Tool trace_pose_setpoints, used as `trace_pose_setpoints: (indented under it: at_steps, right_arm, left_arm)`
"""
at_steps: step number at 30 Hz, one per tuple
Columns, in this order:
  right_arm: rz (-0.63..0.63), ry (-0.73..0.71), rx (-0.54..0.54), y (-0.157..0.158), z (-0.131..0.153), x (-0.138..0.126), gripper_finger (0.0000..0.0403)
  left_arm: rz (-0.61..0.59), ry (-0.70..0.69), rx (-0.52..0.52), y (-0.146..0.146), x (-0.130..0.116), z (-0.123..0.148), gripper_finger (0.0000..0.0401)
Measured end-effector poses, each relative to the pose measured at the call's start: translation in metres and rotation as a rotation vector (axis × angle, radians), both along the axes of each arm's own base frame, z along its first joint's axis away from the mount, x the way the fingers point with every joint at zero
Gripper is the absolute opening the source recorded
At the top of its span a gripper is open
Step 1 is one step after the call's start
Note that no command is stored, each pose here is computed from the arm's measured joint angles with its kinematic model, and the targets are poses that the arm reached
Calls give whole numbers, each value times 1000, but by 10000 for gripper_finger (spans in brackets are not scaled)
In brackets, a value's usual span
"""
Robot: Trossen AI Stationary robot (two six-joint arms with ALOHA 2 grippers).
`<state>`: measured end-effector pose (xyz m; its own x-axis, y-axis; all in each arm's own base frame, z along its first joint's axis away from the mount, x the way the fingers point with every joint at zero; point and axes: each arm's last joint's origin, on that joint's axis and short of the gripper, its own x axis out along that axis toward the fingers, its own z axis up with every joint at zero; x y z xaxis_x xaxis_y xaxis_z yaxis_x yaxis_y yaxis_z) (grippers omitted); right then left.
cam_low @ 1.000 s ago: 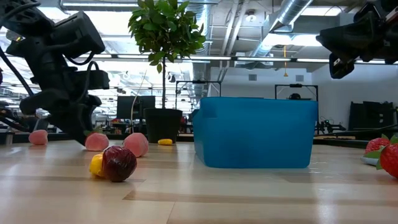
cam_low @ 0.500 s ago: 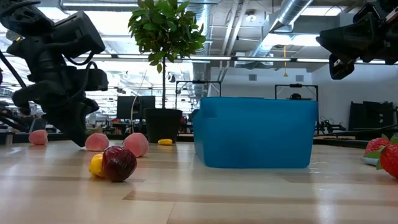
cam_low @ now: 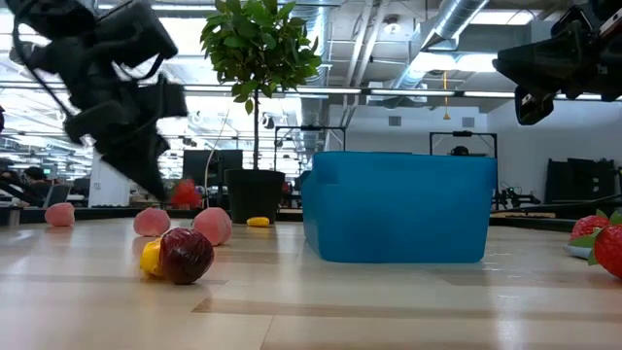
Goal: Pick and placing Produce into tupperware
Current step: Put the left strawberry into the blue bin
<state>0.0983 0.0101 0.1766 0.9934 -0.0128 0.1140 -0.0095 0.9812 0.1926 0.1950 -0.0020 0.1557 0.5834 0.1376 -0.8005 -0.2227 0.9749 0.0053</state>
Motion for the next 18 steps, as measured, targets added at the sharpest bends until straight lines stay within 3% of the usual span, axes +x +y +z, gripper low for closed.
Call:
trace_pose_setpoints:
  at_steps: [10, 18]
  right_arm:
    - [0, 0, 0, 0, 0, 0, 83]
    - [-1, 1, 0, 0, 0, 0, 83]
  left_arm:
    - [-10, -156, 241, 4, 27, 47, 0]
    - [-103, -250, 522, -3, 39, 73, 0]
